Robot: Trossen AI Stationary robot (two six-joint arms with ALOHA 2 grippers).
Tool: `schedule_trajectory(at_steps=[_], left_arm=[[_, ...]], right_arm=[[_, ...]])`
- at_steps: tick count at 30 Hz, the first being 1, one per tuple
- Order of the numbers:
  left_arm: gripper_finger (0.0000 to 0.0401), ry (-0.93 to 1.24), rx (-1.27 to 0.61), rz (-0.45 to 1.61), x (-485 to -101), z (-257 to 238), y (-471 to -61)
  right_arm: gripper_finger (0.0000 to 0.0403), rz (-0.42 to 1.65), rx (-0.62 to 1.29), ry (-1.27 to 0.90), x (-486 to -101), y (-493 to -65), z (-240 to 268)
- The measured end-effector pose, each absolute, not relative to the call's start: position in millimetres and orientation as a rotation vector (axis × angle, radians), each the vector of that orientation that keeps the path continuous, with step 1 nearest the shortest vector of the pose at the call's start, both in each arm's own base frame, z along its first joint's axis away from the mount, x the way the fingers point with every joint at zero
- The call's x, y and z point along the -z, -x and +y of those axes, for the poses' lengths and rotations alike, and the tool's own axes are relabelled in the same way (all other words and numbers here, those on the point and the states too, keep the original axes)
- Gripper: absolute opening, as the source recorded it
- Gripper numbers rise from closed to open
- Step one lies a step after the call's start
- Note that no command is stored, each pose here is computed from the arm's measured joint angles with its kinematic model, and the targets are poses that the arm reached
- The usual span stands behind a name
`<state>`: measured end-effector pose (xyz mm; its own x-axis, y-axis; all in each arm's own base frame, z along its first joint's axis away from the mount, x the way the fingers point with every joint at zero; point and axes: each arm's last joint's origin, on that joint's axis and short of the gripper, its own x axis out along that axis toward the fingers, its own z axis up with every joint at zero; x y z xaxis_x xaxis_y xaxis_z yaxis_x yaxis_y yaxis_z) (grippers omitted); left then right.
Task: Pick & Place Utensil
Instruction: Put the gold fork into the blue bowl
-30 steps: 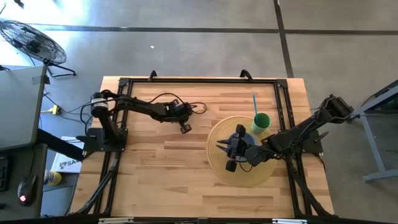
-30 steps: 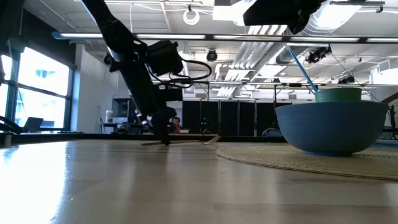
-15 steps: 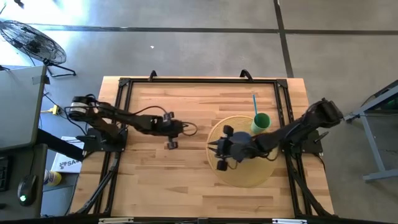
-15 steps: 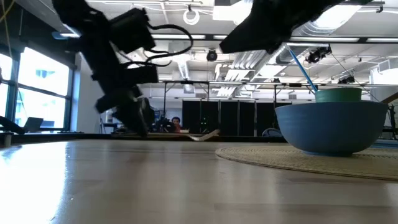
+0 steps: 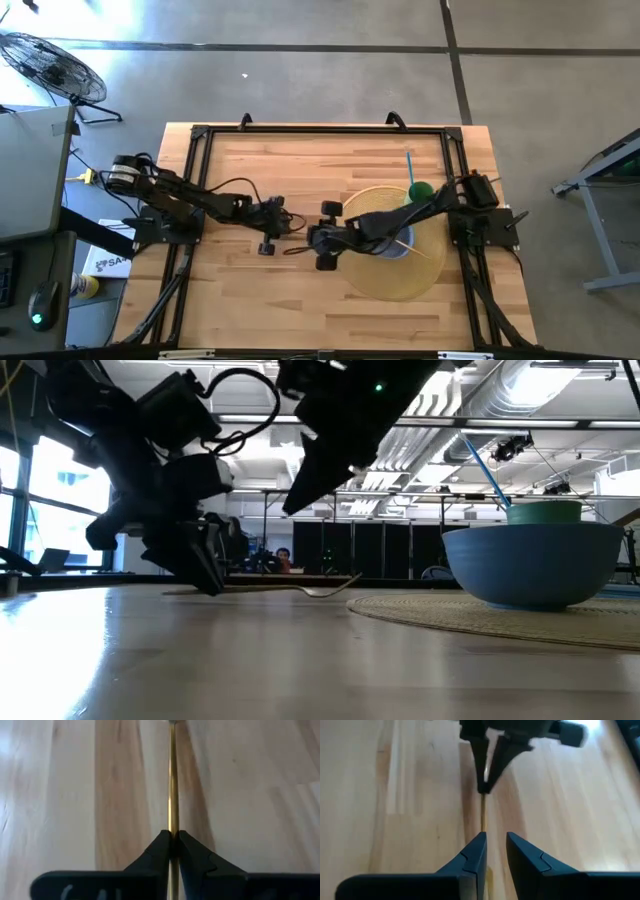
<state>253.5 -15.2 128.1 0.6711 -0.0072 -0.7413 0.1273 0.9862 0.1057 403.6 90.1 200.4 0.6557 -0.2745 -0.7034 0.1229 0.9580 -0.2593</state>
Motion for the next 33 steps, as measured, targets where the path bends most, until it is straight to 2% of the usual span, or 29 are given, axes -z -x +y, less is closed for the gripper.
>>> schedule_trajectory(at_steps=[7, 12, 16, 26, 33], left_arm=[[0.0079, -0.140, 0.075, 0.812, -129.5, -19.1, -254.8], [0.0099, -0.126, 0.063, 0.798, -131.6, -19.0, -255.3], [0.0099, -0.096, 0.047, 0.780, -144.9, -18.4, -249.5], [0.0084, -0.127, -0.046, 0.760, -189.8, -12.5, -210.3], [0.0070, -0.119, -0.055, 0.656, -196.2, -10.2, -184.1]], right_arm=[[0.0067, 0.855, 0.212, 0.169, -187.2, -407.8, 81.9], [0.0067, 0.833, 0.177, 0.120, -173.6, -405.3, 78.3], [0.0076, 0.810, 0.138, 0.071, -168.0, -406.6, 69.8], [0.0167, 0.736, 0.136, 0.023, -149.1, -423.6, 57.2], [0.0180, 0.651, 0.150, -0.013, -126.4, -439.3, 42.7]])
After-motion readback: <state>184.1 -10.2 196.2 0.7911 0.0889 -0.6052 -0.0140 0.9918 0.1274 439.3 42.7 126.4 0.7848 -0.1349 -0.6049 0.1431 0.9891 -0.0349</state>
